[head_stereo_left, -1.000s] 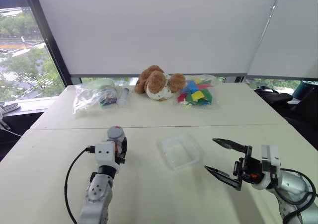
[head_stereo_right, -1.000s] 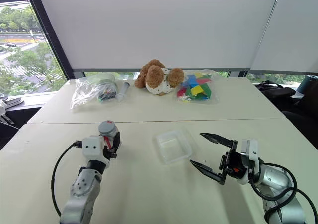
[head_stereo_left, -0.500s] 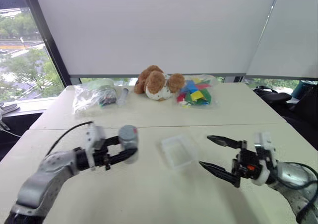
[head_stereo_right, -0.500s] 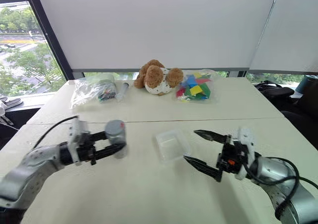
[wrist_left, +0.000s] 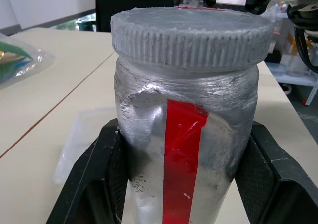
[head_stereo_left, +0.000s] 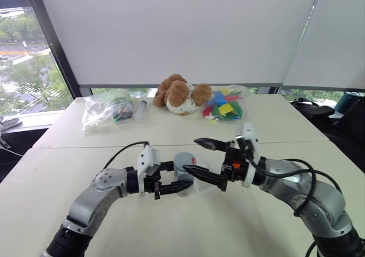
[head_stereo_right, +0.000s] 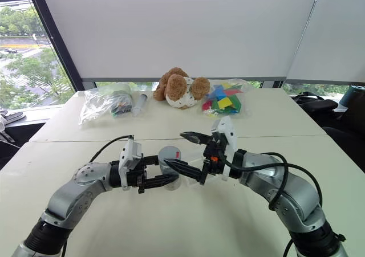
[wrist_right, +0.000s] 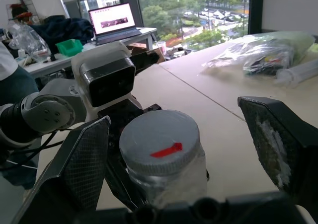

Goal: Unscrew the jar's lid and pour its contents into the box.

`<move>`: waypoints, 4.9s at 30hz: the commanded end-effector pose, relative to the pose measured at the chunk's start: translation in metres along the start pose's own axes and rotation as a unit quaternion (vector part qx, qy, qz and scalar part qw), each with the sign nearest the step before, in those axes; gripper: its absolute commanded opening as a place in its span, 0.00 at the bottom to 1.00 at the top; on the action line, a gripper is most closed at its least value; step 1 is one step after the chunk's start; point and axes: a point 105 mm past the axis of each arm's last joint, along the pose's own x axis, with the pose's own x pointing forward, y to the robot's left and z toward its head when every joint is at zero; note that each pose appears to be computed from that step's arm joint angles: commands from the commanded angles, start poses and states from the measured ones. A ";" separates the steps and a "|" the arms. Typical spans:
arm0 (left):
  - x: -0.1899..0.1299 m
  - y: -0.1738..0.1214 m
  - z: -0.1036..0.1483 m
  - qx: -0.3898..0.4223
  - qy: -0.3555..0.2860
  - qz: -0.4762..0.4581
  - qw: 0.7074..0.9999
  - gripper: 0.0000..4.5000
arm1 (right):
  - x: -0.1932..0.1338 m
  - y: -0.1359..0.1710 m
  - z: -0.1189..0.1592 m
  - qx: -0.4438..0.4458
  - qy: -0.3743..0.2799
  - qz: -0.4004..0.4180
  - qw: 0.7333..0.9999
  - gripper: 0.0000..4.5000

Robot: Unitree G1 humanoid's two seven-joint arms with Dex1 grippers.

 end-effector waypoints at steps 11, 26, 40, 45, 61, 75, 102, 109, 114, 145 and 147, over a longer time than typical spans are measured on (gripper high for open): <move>0.006 -0.008 0.006 0.019 -0.016 -0.010 1.000 0.50 | 0.009 0.007 -0.005 -0.010 -0.001 0.033 0.999 1.00; 0.001 -0.019 0.012 0.023 -0.027 -0.091 0.995 0.50 | -0.008 0.022 0.006 -0.023 -0.001 0.191 0.981 0.51; 0.003 -0.030 0.040 0.011 -0.056 -0.181 0.982 0.50 | -0.007 0.014 0.029 -0.063 0.031 0.302 0.951 0.75; -0.001 -0.023 0.042 -0.001 -0.062 -0.139 0.988 0.50 | -0.003 0.003 0.058 -0.096 -0.050 0.234 0.966 0.99; 0.008 0.005 0.020 -0.016 -0.055 -0.014 0.998 0.50 | 0.026 -0.004 0.031 -0.069 -0.038 0.109 0.991 0.99; 0.003 0.002 0.012 -0.005 -0.047 -0.027 0.999 0.50 | 0.022 -0.027 0.015 -0.058 -0.004 0.081 0.995 0.99; -0.001 0.005 0.007 0.003 -0.037 -0.025 0.999 0.50 | 0.011 -0.012 0.019 -0.047 -0.004 0.128 0.991 0.99; 0.000 0.004 0.006 0.002 -0.036 -0.027 0.999 0.50 | 0.031 -0.017 0.008 -0.052 0.024 0.112 0.992 0.99; 0.001 0.004 0.007 0.001 -0.036 -0.027 0.999 0.50 | 0.037 -0.023 0.005 -0.051 0.029 0.103 0.993 0.99; -0.002 0.004 0.007 0.006 -0.029 -0.024 0.999 0.50 | -0.009 -0.028 0.018 -0.013 0.015 0.135 0.991 0.99; -0.002 0.004 0.007 0.006 -0.029 -0.023 0.999 0.50 | -0.007 -0.026 0.022 -0.017 0.012 0.141 0.990 0.99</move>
